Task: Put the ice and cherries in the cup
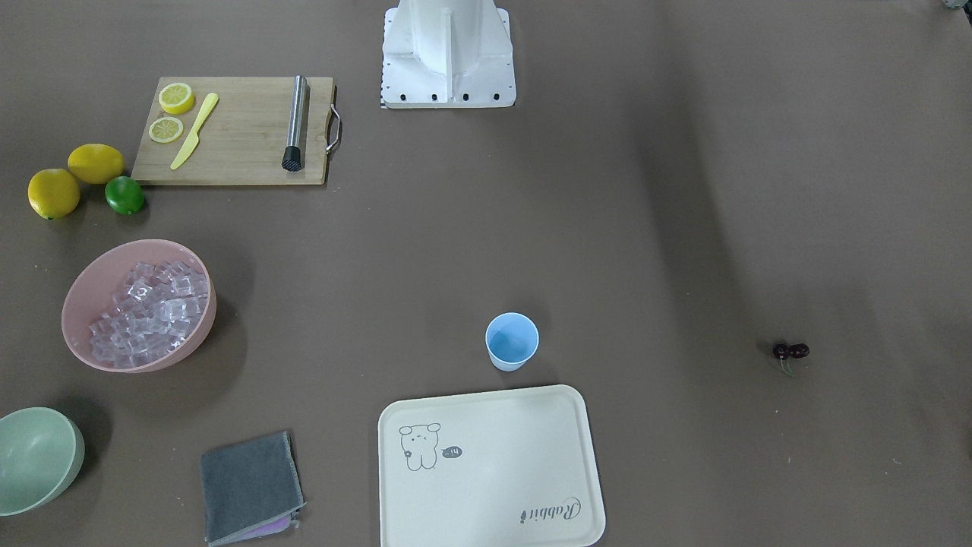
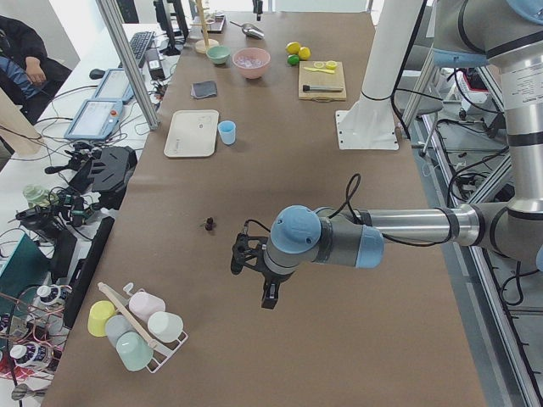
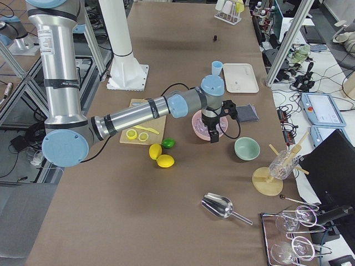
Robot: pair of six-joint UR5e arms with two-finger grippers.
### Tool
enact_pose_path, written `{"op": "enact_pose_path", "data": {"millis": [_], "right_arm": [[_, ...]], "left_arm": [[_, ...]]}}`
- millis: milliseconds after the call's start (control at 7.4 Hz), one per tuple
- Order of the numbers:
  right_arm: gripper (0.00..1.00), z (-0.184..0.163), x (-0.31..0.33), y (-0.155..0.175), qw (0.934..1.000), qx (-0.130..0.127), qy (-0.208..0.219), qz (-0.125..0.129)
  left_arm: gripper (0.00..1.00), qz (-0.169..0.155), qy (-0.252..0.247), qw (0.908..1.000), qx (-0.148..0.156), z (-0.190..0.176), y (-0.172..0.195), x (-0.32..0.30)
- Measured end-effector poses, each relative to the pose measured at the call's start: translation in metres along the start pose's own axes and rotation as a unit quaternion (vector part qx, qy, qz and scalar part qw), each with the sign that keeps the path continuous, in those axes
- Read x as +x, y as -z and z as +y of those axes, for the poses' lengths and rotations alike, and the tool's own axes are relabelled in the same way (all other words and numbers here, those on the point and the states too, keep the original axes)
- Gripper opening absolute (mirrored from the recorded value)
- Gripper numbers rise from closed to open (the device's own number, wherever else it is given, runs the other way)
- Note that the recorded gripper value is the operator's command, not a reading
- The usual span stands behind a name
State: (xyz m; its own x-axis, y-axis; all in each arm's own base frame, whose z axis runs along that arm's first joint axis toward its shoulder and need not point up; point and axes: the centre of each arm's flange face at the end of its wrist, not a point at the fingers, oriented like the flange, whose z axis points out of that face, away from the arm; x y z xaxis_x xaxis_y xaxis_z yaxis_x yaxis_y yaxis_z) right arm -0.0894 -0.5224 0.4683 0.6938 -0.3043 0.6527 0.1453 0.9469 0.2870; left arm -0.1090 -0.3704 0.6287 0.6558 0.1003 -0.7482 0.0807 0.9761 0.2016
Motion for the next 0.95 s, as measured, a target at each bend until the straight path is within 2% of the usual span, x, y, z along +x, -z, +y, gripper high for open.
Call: {"op": "enact_pose_path", "data": {"millis": [405,676,946], "right_arm": [[0.98,-0.046,-0.098,-0.022,1.0,0.003,-0.001,-0.009],[0.96,-0.065,-0.154,-0.039,0.9999,0.007,-0.01,0.0],[0.96,-0.07,-0.167,-0.052,0.9998,0.002,-0.017,0.006]], "left_arm": [[0.98,0.001,0.006,1.0,-0.004,0.003,-0.004,-0.005],[0.98,0.001,0.009,1.0,-0.004,0.004,-0.005,-0.008],[0.98,0.001,0.009,1.0,-0.002,0.005,-0.004,-0.01]]}}
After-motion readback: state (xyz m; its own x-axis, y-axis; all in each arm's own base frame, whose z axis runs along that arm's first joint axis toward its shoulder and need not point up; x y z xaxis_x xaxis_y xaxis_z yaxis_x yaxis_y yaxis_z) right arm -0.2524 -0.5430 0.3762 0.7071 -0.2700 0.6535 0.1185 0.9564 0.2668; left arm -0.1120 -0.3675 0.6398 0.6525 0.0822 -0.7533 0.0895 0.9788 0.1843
